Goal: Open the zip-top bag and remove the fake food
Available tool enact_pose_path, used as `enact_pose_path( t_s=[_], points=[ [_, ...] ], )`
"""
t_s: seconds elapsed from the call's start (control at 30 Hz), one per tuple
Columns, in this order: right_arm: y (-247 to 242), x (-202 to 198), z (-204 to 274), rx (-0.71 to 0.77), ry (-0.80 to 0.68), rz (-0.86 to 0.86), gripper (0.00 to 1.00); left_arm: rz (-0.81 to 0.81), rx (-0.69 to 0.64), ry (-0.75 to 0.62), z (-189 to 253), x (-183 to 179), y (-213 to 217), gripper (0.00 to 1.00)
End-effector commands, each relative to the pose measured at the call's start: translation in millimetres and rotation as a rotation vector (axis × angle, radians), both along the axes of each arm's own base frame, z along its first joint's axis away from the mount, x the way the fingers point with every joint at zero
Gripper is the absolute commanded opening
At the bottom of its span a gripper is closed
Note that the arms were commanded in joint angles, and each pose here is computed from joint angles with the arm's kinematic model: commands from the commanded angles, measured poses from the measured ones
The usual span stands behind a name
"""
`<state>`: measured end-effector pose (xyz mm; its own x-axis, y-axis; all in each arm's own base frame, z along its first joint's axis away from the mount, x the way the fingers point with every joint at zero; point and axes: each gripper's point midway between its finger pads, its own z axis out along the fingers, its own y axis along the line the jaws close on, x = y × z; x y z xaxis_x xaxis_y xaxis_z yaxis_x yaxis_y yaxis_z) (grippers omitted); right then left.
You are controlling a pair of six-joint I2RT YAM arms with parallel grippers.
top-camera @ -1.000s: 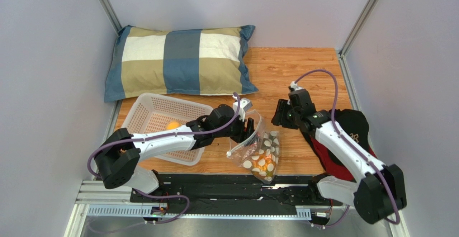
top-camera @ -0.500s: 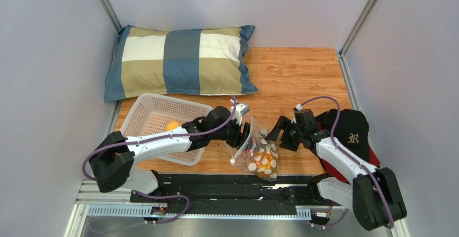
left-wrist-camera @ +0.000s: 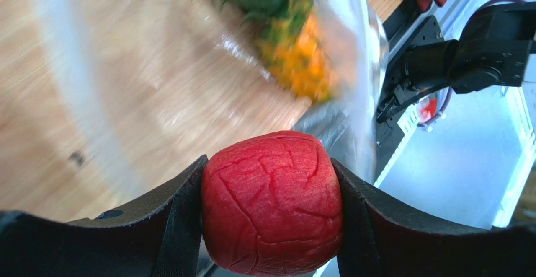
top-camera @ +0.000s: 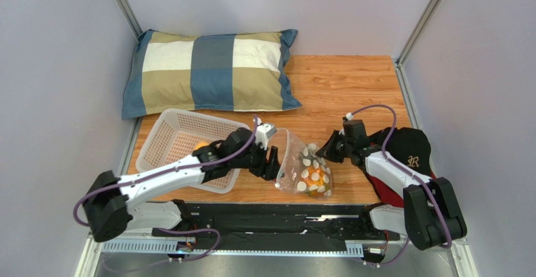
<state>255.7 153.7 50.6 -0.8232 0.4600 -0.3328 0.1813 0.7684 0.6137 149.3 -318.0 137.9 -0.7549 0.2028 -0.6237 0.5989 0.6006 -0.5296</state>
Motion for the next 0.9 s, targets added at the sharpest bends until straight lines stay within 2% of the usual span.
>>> enact_pose_path(
  t_s=[0.0,0.07,0.1,0.23,0.27,0.33,0.37,0.4,0.47,0.6,0.67,0.77,0.83,0.87],
  points=[
    [-29,23,-1,-0.147,-0.049,-0.044,0.0,0.159,0.025,-0.062,18,-1,50,0.0],
    [-29,24,-2,-0.155,-0.047,-0.032,0.0,0.269,0.065,-0.1,23,2,83,0.0],
    [-28,25,0,-0.155,-0.051,-0.021,0.0,0.403,0.1,-0.139,22,16,104,0.0],
    [-25,26,1,-0.164,-0.037,0.025,0.02,0.696,0.146,-0.185,27,36,162,0.0],
    [-25,22,1,-0.171,-0.023,0.038,0.16,0.744,0.158,-0.19,26,39,173,0.0],
    [-26,25,9,-0.202,-0.04,0.048,0.36,0.901,0.2,-0.192,21,55,202,0.0],
    [-24,18,9,-0.228,-0.025,0.071,0.49,0.936,0.233,-0.175,15,60,210,0.0],
    [-27,18,17,-0.264,-0.048,0.064,0.55,0.997,0.242,-0.14,10,67,222,0.0],
    [-26,13,34,-0.317,-0.053,0.094,0.66,0.994,0.269,-0.064,-1,69,223,0.0],
    [-42,10,83,-0.48,-0.151,0.046,0.82,1.179,0.31,0.006,-18,60,250,0.0],
    [-33,3,111,-0.482,-0.209,0.077,0.88,1.212,0.303,0.012,-24,55,257,0.0],
    [-8,-10,141,-0.411,-0.264,0.152,0.9,1.245,0.296,0.04,-33,51,261,0.0],
    [9,-17,154,-0.386,-0.301,0.202,0.92,1.291,0.322,0.08,-40,45,267,0.16],
    [26,-26,158,-0.374,-0.319,0.264,0.96,1.319,0.363,0.092,-45,44,273,0.3]
  ],
)
